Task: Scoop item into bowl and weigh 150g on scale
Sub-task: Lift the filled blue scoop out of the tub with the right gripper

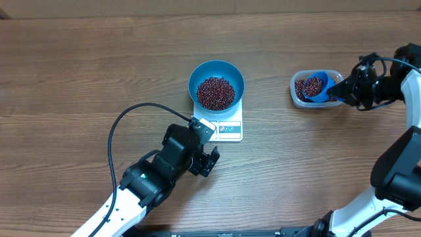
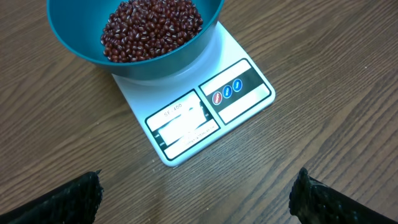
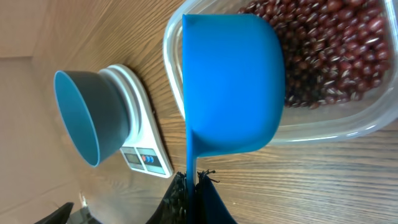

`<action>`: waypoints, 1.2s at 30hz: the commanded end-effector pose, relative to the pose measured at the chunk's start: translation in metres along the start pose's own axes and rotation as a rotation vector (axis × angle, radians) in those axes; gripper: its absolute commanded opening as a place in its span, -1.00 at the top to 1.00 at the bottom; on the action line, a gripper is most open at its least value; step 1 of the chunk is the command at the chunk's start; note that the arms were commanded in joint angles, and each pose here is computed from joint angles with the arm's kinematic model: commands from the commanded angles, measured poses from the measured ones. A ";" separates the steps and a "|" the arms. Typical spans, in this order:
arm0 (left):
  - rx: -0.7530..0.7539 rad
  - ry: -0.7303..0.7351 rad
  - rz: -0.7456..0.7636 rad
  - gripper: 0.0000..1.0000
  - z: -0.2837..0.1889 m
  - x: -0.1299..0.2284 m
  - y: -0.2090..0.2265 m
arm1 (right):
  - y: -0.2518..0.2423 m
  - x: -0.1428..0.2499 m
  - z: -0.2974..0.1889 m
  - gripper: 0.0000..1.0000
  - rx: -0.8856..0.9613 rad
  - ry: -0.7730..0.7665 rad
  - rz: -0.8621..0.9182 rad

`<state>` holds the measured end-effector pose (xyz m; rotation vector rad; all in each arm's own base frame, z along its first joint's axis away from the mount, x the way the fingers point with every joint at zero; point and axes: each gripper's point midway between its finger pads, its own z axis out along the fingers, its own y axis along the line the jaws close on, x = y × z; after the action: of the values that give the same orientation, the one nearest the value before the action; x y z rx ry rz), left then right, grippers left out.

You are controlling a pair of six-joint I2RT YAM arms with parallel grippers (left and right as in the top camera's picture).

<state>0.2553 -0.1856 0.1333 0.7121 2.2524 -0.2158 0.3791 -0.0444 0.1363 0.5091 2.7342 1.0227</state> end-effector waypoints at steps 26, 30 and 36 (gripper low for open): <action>-0.012 -0.002 -0.019 -0.99 -0.001 0.002 0.002 | 0.024 0.000 -0.013 0.92 -0.228 -0.027 -0.015; -0.012 -0.002 -0.019 -0.99 -0.001 0.002 0.002 | 0.029 0.001 -0.022 0.92 -0.294 -0.041 -0.041; -0.012 -0.002 -0.019 -0.99 -0.001 0.002 0.002 | 0.045 0.007 -0.028 0.92 -0.390 -0.038 -0.059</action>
<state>0.2551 -0.1854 0.1327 0.7127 2.2538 -0.2151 0.3725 -0.0356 0.1733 0.4462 2.5073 1.3720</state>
